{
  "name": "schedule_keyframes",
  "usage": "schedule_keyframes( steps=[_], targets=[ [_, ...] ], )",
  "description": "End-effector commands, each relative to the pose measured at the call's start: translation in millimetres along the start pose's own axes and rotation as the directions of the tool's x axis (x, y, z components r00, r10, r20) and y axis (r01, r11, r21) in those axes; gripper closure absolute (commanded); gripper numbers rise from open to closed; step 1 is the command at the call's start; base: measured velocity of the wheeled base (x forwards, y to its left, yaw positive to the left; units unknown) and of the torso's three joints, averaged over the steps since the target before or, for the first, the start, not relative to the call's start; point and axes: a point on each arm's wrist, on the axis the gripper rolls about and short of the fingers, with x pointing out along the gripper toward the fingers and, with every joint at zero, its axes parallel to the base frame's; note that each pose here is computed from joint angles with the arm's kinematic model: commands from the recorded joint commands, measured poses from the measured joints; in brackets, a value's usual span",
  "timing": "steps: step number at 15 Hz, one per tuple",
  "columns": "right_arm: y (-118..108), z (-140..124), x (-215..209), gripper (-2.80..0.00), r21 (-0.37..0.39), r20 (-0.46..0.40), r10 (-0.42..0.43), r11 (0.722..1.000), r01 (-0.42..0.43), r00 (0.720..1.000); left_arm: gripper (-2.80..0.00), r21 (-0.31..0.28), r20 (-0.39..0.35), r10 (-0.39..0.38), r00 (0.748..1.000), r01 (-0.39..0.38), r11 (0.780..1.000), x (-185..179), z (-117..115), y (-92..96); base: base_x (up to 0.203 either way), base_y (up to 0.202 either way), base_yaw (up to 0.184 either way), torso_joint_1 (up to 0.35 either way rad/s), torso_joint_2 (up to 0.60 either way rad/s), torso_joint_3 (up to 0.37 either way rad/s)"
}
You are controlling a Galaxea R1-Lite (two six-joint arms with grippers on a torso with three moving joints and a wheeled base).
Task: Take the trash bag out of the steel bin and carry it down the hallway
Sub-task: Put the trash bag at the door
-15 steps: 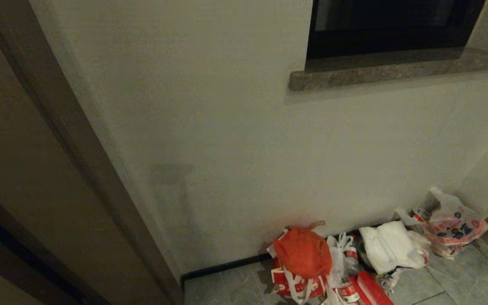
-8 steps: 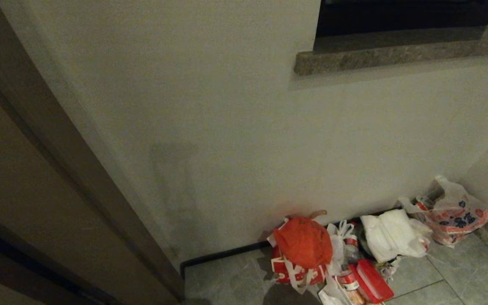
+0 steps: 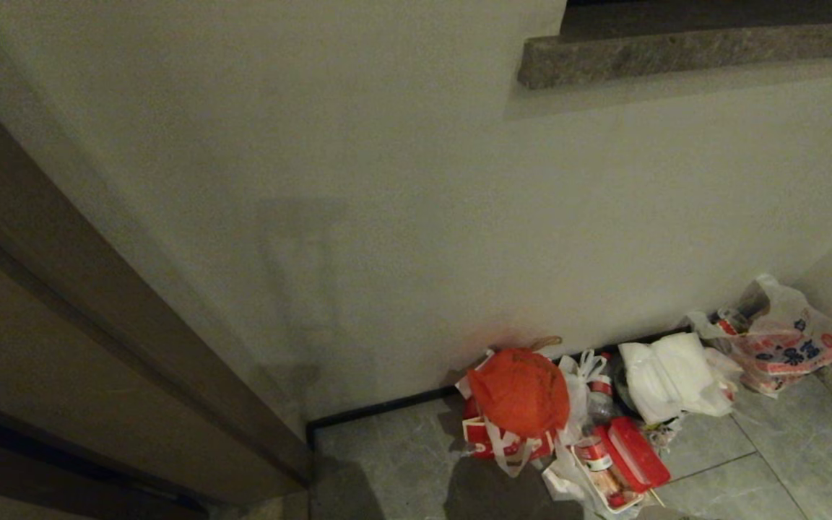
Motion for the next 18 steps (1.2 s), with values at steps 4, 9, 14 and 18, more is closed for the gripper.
schedule_keyframes(
  steps=[4, 9, 14, 18],
  targets=[
    [0.0, -0.8, 0.2, 0.00, 0.000, -0.003, 0.001, 1.000, -0.001, 1.000, 0.00, 0.001, 0.000, 0.001, 1.000, -0.001, 1.000, 0.1, -0.3, 0.0, 0.000, 0.000, 0.000, 0.004, 0.00, -0.197],
    [0.0, -0.8, 0.2, 0.00, 0.000, -0.003, 0.002, 1.000, -0.002, 1.000, 0.00, 0.002, 0.002, -0.001, 1.000, 0.001, 1.000, 0.0, -0.3, 0.0, 0.000, 0.000, 0.000, 0.004, 0.00, -0.199],
    [0.0, 8.6, -2.1, 0.00, 0.001, -0.009, 0.002, 1.000, -0.002, 1.000, 0.00, 0.002, 0.001, -0.001, 1.000, 0.001, 1.000, 0.0, -0.3, 0.0, 0.000, 0.000, 0.000, 0.001, 0.00, -0.045],
    [-0.4, 130.4, -17.4, 0.00, 0.006, -0.007, 0.010, 1.000, -0.010, 1.000, 0.00, 0.002, 0.002, 0.000, 1.000, 0.000, 1.000, 0.0, -0.3, 0.0, 0.000, 0.000, 0.000, 0.000, 0.00, 0.000]
  ],
)
